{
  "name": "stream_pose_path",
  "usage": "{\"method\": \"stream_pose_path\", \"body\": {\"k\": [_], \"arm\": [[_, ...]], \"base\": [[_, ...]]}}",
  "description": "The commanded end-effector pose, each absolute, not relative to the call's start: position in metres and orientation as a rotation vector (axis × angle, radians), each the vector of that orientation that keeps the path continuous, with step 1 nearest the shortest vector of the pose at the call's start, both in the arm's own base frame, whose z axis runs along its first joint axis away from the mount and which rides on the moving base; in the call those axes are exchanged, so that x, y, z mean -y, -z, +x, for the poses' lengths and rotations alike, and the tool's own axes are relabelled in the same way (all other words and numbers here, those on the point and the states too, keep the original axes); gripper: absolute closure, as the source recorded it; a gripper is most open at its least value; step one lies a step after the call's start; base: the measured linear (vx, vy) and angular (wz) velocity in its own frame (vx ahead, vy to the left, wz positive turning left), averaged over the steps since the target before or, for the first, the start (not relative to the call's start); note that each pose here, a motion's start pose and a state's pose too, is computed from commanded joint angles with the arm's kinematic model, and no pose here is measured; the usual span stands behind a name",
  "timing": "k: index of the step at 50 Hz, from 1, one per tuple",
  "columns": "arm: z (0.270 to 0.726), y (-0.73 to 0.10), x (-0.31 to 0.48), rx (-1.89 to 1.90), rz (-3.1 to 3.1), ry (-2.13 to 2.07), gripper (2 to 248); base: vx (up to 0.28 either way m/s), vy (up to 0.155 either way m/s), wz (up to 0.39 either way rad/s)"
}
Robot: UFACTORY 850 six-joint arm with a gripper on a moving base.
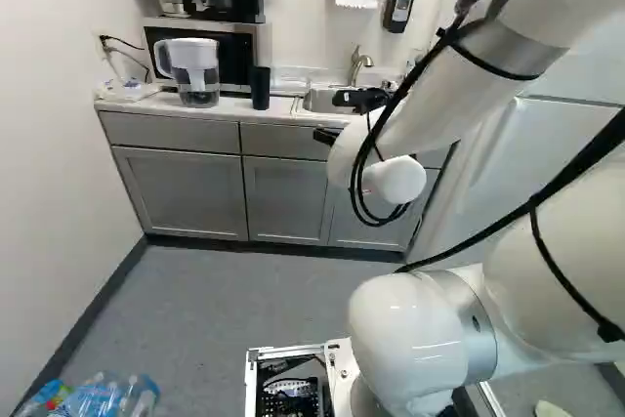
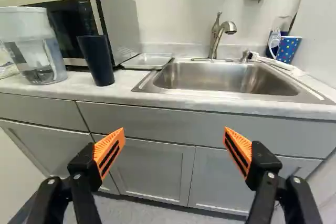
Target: Rinse the cup and place it in the tray
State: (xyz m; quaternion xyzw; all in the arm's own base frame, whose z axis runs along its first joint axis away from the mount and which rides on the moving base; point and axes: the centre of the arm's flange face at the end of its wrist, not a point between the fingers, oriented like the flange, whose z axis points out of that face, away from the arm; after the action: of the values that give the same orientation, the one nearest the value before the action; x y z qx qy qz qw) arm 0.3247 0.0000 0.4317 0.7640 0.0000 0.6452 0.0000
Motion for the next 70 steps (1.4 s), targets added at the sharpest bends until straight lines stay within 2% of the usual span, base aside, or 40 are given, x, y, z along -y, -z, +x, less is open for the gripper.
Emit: {"method": "stream_pose_path", "body": {"k": [70], "arm": [[0.381, -0.495, 0.000, 0.000, 2.380, -2.050, 3]], "base": [[0.000, 0.000, 0.000]]}}
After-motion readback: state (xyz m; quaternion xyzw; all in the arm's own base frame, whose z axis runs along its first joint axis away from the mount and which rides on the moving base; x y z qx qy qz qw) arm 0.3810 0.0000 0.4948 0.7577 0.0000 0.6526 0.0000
